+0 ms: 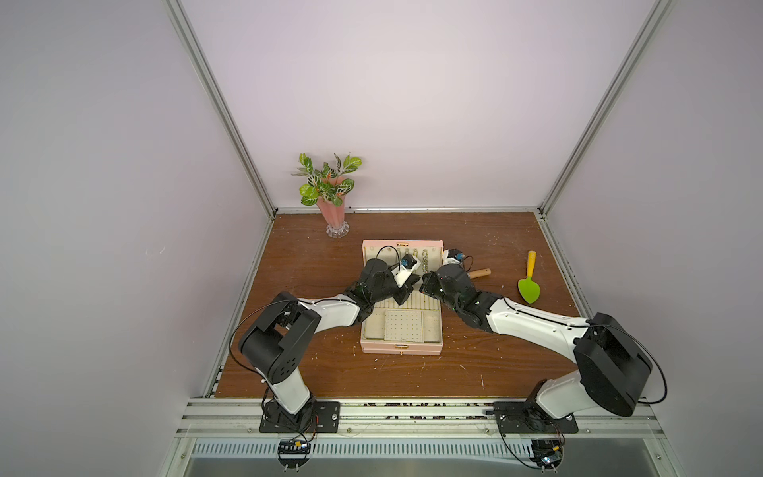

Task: Put jewelry chain into jewelry box
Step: Adjust the necklace in the storage slot.

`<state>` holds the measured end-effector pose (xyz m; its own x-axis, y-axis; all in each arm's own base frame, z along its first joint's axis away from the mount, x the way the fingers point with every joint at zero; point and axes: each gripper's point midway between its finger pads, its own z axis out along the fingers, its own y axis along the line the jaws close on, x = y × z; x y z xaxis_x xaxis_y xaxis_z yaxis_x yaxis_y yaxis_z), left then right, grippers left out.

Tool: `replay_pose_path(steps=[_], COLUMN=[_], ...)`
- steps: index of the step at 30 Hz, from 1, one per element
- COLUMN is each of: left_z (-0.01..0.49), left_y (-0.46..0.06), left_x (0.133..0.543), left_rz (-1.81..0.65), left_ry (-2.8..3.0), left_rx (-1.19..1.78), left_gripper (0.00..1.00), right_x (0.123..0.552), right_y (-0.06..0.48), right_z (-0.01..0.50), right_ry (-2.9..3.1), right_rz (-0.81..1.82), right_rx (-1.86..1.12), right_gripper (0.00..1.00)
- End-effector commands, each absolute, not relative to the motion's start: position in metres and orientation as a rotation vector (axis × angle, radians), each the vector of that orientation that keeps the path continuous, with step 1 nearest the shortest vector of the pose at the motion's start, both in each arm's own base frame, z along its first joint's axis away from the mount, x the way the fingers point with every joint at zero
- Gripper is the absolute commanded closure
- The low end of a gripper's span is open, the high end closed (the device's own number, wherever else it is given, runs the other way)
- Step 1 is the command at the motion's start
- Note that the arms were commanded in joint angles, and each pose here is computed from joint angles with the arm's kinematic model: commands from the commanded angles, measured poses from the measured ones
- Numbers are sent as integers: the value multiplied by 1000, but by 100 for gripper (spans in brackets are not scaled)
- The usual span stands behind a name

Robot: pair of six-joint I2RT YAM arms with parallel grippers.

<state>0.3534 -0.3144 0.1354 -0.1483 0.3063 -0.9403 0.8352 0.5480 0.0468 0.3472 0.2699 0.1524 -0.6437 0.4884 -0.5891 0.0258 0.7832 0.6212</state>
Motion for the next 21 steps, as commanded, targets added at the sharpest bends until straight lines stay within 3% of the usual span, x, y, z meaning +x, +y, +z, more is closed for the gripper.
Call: replay_pose_path(steps=[1,21], left_z=[182,185], left_y=[-322,-323], left_x=[361,358], left_rz=[-638,-654], left_ry=[1543,1532], left_rx=[920,931], left_gripper=[99,99], right_x=[339,339], right_y=[280,271], right_z=[147,141], right_ry=[2236,2225], right_rz=[762,659], right_rx=[324,264], right_gripper=[100,100])
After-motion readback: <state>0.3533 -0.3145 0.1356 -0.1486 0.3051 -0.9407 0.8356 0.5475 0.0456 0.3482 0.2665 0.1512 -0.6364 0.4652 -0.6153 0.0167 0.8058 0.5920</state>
